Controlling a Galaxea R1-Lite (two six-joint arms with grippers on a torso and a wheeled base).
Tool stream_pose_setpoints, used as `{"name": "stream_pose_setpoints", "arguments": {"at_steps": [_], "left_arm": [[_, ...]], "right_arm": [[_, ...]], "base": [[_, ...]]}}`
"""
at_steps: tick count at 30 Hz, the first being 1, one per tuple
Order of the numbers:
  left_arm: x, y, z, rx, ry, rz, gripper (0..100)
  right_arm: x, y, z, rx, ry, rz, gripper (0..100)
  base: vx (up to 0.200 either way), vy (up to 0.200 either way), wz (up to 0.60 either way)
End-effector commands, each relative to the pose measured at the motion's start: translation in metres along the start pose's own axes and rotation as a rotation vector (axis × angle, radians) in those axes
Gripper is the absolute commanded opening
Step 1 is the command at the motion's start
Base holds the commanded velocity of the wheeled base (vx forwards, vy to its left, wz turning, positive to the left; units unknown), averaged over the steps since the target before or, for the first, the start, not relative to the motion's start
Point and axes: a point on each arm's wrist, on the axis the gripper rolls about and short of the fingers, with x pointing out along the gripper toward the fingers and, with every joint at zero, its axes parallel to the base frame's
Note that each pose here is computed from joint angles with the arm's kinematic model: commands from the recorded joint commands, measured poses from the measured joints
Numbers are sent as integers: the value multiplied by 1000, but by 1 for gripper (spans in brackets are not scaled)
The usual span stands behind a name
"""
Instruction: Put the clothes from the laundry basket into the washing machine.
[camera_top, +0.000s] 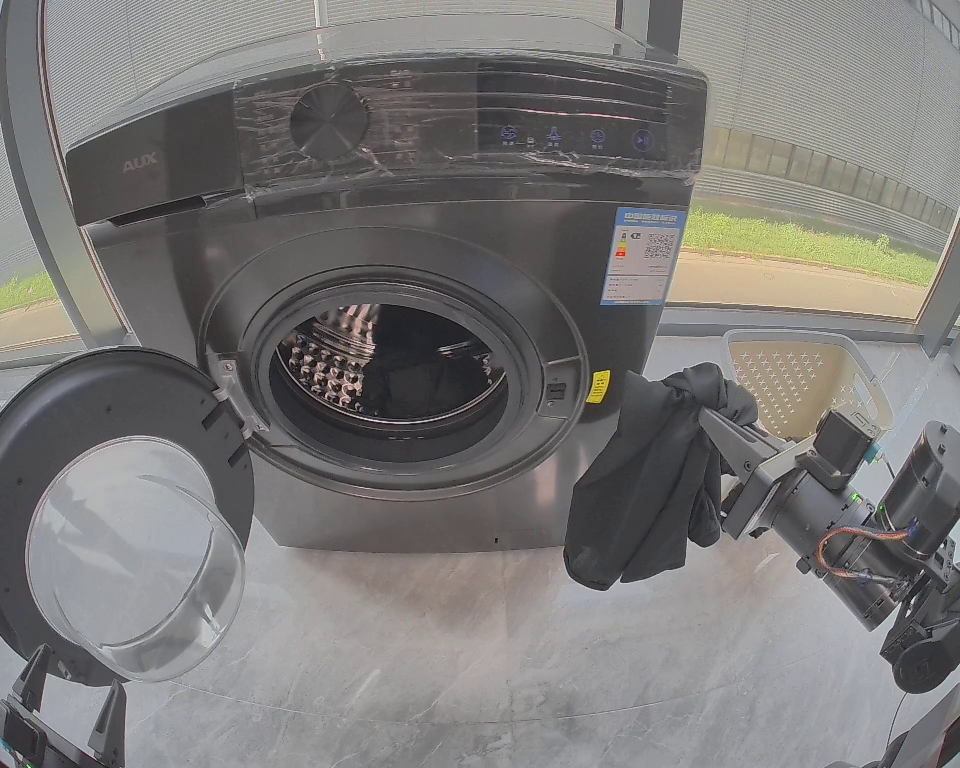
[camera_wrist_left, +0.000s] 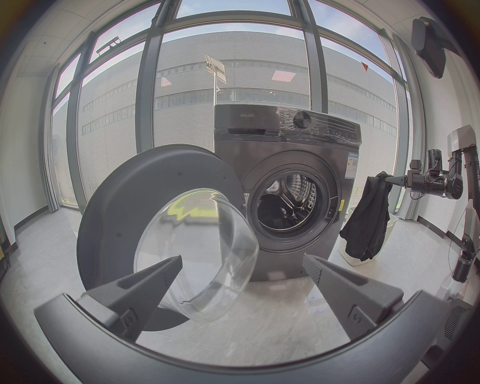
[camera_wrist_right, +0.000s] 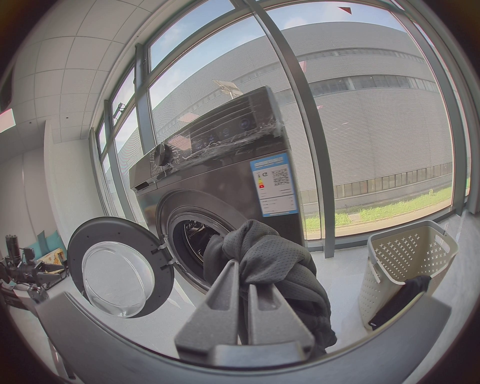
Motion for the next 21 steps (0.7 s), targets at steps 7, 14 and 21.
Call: {"name": "stream_pose_setpoints", "arguments": {"at_steps": [7, 14, 21], "left_arm": [[0, 0, -4, 0, -4, 1, 100], [0, 0, -4, 0, -2, 1, 100], [0, 0, -4, 0, -2, 1, 100]], "right_arm": [[0, 2, -1, 3, 5, 5, 0], [0, 2, -1, 3, 5, 5, 0], [0, 2, -1, 3, 7, 6, 0]], "base": [[0, 0, 0], [-57, 0, 0], [-114, 0, 0]]}}
